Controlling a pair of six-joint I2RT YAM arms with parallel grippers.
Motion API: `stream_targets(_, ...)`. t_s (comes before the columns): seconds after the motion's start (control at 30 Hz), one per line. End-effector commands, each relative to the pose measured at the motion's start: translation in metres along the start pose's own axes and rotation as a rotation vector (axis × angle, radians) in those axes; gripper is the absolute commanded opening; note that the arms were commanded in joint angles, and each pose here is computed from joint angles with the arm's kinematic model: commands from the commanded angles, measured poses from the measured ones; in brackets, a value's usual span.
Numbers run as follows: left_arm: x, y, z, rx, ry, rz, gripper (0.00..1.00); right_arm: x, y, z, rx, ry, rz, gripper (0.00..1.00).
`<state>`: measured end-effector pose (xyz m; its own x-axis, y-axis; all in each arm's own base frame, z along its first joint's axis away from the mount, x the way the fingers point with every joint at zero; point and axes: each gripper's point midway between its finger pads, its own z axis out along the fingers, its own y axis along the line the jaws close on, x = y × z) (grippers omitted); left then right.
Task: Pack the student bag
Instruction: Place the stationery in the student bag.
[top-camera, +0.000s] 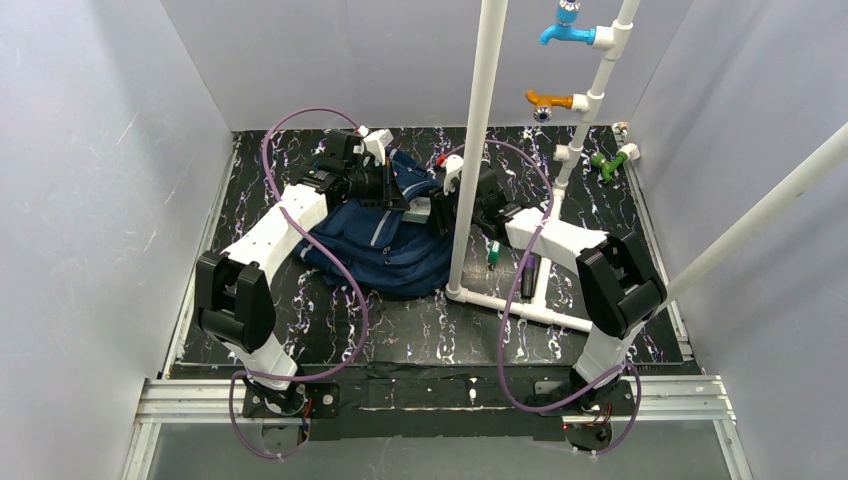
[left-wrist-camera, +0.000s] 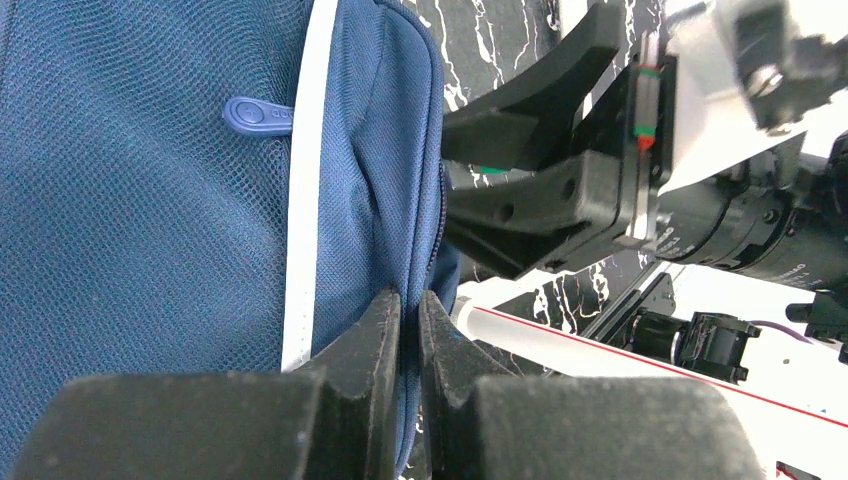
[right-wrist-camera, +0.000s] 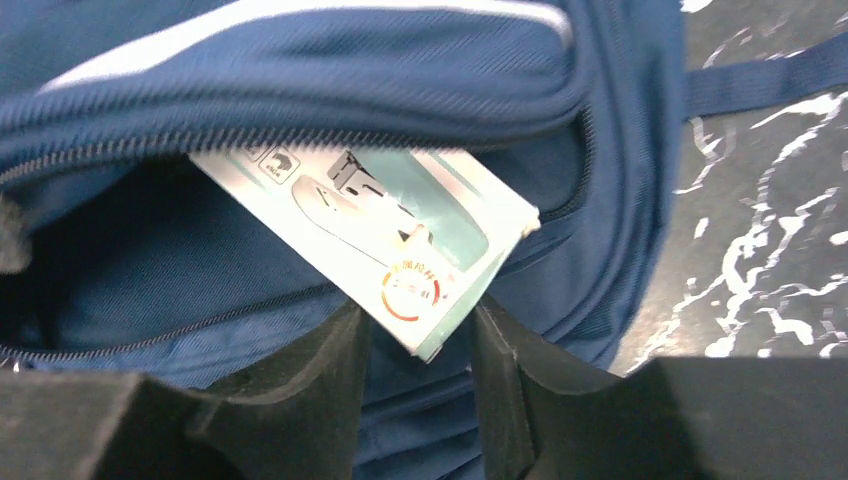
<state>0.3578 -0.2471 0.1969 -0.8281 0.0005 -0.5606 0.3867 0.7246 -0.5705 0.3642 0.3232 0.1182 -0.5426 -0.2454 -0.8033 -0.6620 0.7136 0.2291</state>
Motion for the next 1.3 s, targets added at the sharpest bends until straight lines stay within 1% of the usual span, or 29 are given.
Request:
stream_targets(0.0, -0.015, -0.055, -0.033, 0.163, -0.060, 0.075, 0.00, -0.064, -0.020, -0.003, 0.124, -0.227, -0.014, 0.47)
stream_targets(0.07, -0.015, -0.056, -0.033, 0.165, -0.060, 0.073, 0.00, -0.072, -0.028, 0.001, 0.156, -0.251, -0.011, 0.47)
stream_targets(0.13, -0.016, -0.057, -0.034, 0.171, -0.062, 0.073, 0.00, -0.076, -0.029, 0.005, 0.143, -0.277, -0.015, 0.51)
stream_targets(0.17, -0.016, -0.057, -0.033, 0.171, -0.062, 0.073, 0.00, -0.076, -0.030, 0.006, 0.144, -0.283, -0.026, 0.57)
stream_targets(0.2, -0.016, -0.058, -0.034, 0.170, -0.063, 0.073, 0.00, -0.077, -0.024, 0.008, 0.105, -0.296, -0.047, 0.61)
stream_targets(0.23, -0.016, -0.057, -0.033, 0.170, -0.061, 0.072, 0.00, -0.078, -0.022, 0.009, 0.084, -0.307, -0.072, 0.63)
stream_targets(0.3, -0.016, -0.058, -0.033, 0.174, -0.062, 0.074, 0.00, -0.080, -0.017, 0.014, 0.048, -0.324, -0.162, 0.60)
stream_targets(0.37, -0.016, -0.057, -0.032, 0.174, -0.059, 0.070, 0.00, -0.081, -0.021, 0.017, 0.029, -0.349, -0.224, 0.57)
stream_targets(0.4, -0.016, -0.057, -0.031, 0.174, -0.057, 0.068, 0.00, -0.081, -0.020, 0.020, -0.015, -0.357, -0.236, 0.55)
stream_targets(0.43, -0.016, -0.057, -0.031, 0.178, -0.056, 0.067, 0.00, -0.080, -0.019, 0.023, -0.059, -0.350, -0.248, 0.50)
stream_targets(0.47, -0.017, -0.058, -0.031, 0.178, -0.057, 0.069, 0.00, -0.077, -0.017, 0.022, -0.094, -0.340, -0.265, 0.47)
stream_targets(0.53, -0.017, -0.057, -0.033, 0.170, -0.061, 0.077, 0.00, -0.072, -0.008, 0.017, -0.163, -0.354, -0.324, 0.46)
stream_targets(0.63, -0.017, -0.055, -0.032, 0.162, -0.061, 0.084, 0.00, -0.065, 0.011, 0.010, -0.276, -0.366, -0.403, 0.49)
stream_targets(0.67, -0.017, -0.055, -0.030, 0.166, -0.056, 0.076, 0.00, -0.071, 0.017, 0.008, -0.302, -0.396, -0.374, 0.50)
stream_targets(0.7, -0.016, -0.055, -0.029, 0.170, -0.061, 0.068, 0.00, -0.092, 0.013, -0.002, -0.265, -0.554, -0.190, 0.50)
stream_targets(0.73, -0.015, -0.055, -0.030, 0.170, -0.065, 0.066, 0.00, -0.102, 0.015, -0.003, -0.297, -0.630, -0.090, 0.49)
stream_targets(0.77, -0.014, -0.056, -0.031, 0.175, -0.061, 0.063, 0.00, -0.110, 0.016, 0.001, -0.324, -0.674, -0.036, 0.50)
stream_targets(0.8, -0.013, -0.056, -0.031, 0.175, -0.060, 0.063, 0.00, -0.114, 0.013, 0.005, -0.327, -0.687, -0.003, 0.52)
stream_targets(0.83, -0.012, -0.055, -0.032, 0.166, -0.064, 0.063, 0.00, -0.113, 0.002, 0.017, -0.307, -0.656, 0.055, 0.55)
stream_targets(0.87, -0.012, -0.054, -0.032, 0.162, -0.065, 0.064, 0.00, -0.109, -0.014, 0.024, -0.226, -0.578, 0.105, 0.59)
stream_targets(0.9, -0.012, -0.051, -0.030, 0.153, -0.065, 0.061, 0.00, -0.101, -0.022, 0.024, -0.176, -0.514, 0.116, 0.60)
stream_targets(0.93, -0.013, -0.049, -0.028, 0.147, -0.072, 0.058, 0.00, -0.082, -0.029, 0.016, -0.110, -0.433, 0.113, 0.67)
stream_targets(0.97, -0.015, -0.046, -0.027, 0.134, -0.087, 0.049, 0.00, -0.066, -0.037, 0.009, -0.051, -0.396, 0.112, 0.73)
stream_targets(1.07, -0.019, -0.045, -0.026, 0.126, -0.108, 0.037, 0.00, -0.060, -0.043, -0.005, 0.003, -0.363, 0.115, 0.80)
stream_targets(1.13, -0.024, -0.045, -0.027, 0.122, -0.124, 0.029, 0.00, -0.058, -0.043, -0.010, 0.014, -0.323, 0.118, 0.81)
stream_targets(1.27, -0.031, -0.045, -0.032, 0.114, -0.148, 0.029, 0.00, -0.064, -0.043, -0.032, 0.066, -0.283, 0.134, 0.88)
